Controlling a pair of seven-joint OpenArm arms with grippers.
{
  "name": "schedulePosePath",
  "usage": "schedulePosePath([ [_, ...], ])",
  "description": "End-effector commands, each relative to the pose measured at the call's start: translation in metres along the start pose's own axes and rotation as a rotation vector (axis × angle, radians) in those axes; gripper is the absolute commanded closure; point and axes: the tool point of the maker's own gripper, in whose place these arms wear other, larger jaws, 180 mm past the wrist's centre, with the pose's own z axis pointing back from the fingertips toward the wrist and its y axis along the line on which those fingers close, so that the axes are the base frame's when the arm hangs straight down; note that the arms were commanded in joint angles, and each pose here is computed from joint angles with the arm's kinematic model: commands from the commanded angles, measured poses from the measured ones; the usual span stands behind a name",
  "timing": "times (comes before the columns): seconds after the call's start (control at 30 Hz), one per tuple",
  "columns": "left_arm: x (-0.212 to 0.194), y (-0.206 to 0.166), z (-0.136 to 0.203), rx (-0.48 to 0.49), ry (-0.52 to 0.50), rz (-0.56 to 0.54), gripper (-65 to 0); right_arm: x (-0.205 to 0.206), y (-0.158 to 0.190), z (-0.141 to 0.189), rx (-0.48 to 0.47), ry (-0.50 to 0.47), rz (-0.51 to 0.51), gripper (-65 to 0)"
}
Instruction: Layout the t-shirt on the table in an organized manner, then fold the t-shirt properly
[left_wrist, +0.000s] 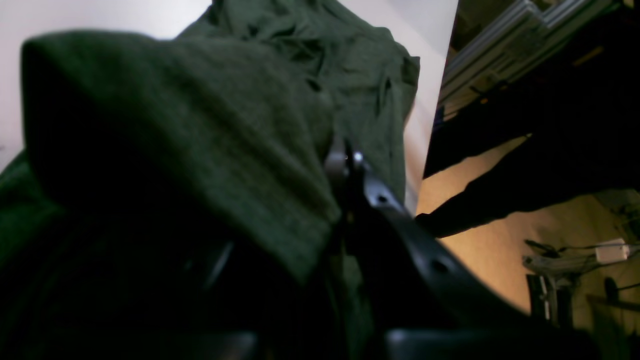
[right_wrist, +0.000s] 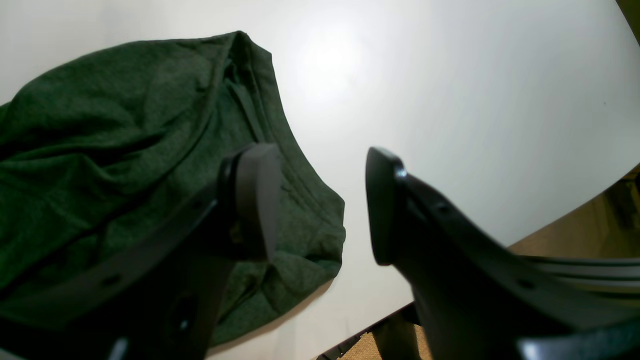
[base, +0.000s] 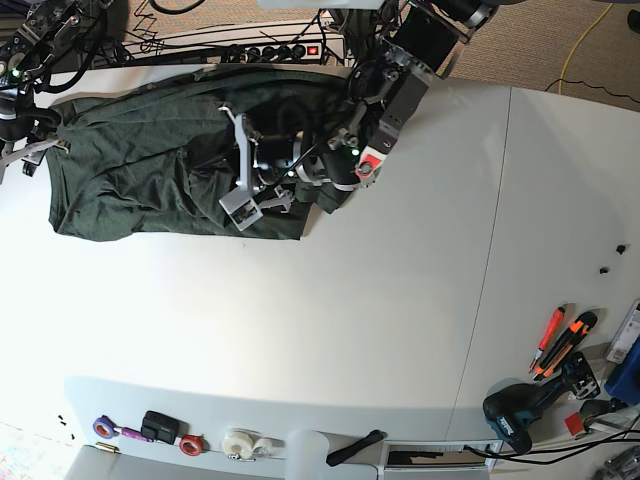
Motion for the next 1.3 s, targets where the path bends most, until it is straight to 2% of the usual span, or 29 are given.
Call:
schedulePosePath([
  [0.0,0.026,-0.008,-0.003,-0.021,-0.071,-0.026,0.0,0.014,-0.006,0.003,-0.014,-0.045,0.012,-27.4],
  [0.47,0.035,-0.011,-0.008,-0.006,-0.097,-0.058,0.0,0.012,-0.006,0.003,-0.014,-0.035,0.011,-27.4],
  [0.6,0.036,-0.011,-0.008,-0.007,-0.098,-0.057,-28.3,0.012,-0.006,0.003,-0.014,-0.035,0.011,-27.4],
  [0.63,0.037,-0.012,-0.009,-0.008,-0.100,-0.057,-32.9,0.012,-0.006,0.003,-0.014,-0.035,0.011,-27.5],
  [0.7,0.039,-0.014,-0.010,-0.013,-0.106,-0.055,-34.7,0.012,-0.005,0.003,-0.014,-0.034,0.010,-27.4],
  [0.9,0.045,-0.023,-0.013,-0.042,-0.120,-0.069,-34.7,0.013,-0.004,0.003,-0.006,-0.037,0.003,-27.4],
  [1.0,0.043,-0.024,-0.011,-0.068,-0.066,-0.133,-33.8,0.013,-0.004,0.003,-0.006,-0.039,0.003,-27.4],
  [1.03,0.043,-0.020,-0.010,-0.057,-0.028,-0.153,-30.1,0.013,-0.004,0.003,-0.006,-0.039,0.003,-27.4],
  [1.07,0.044,-0.016,-0.007,-0.043,0.009,-0.176,-23.6,0.013,-0.004,0.003,-0.006,-0.038,0.004,-27.4],
  [1.17,0.047,-0.002,0.009,-0.009,0.112,-0.268,0.0,0.013,-0.004,0.003,-0.006,-0.038,0.003,-27.4],
  [1.27,0.041,0.014,0.027,0.015,0.155,-0.288,0.0,0.013,-0.004,0.003,-0.006,-0.037,0.004,-27.4],
])
